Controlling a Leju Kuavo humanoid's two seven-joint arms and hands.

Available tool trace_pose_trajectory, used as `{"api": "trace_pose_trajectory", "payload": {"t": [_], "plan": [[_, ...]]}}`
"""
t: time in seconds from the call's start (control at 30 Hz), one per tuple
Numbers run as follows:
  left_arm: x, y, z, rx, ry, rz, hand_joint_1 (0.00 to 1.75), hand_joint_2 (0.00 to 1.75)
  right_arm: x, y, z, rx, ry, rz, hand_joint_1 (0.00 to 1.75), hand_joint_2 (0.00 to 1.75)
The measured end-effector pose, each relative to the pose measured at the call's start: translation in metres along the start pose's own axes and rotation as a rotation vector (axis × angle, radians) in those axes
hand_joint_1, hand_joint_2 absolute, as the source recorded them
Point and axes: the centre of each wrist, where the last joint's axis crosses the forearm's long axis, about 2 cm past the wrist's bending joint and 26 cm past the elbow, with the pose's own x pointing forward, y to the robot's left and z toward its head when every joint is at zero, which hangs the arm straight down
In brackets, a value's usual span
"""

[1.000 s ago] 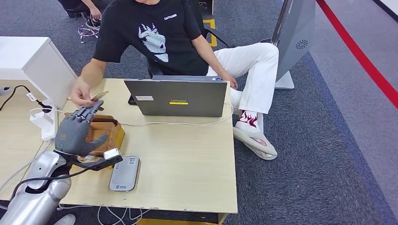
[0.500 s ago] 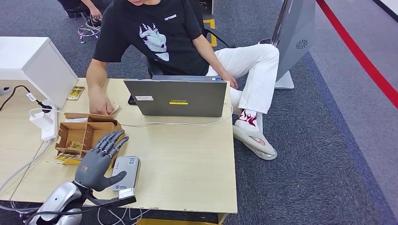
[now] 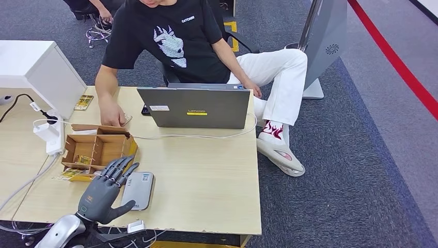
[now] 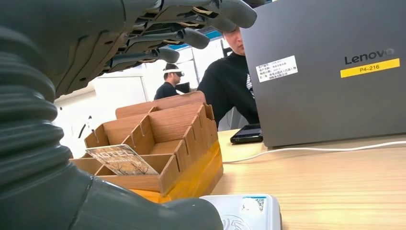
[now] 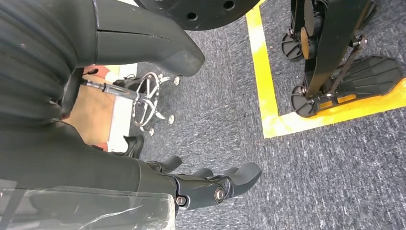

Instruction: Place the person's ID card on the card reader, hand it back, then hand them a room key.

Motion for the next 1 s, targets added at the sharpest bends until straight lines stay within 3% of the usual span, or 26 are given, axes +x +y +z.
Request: {"api": "trace_pose_trajectory", "payload": {"t": [0.37,0.73,1.0], "plan": [[-0.003,0.001,0.011,0.044,0.054,-0.087,0.00,1.75,-0.001,0.000,0.000,-0.002,0.001,-0.002,0.00,1.75],[-0.047,0.000,0.033,0.081,0.219,-0.224,0.00,1.75,-0.001,-0.001,0.000,-0.005,0.003,0.011,0.00,1.75],[-0.061,-0.010,0.034,0.058,0.278,-0.235,0.00,1.75,-0.001,-0.001,0.000,-0.006,0.003,0.016,0.00,1.75]]}}
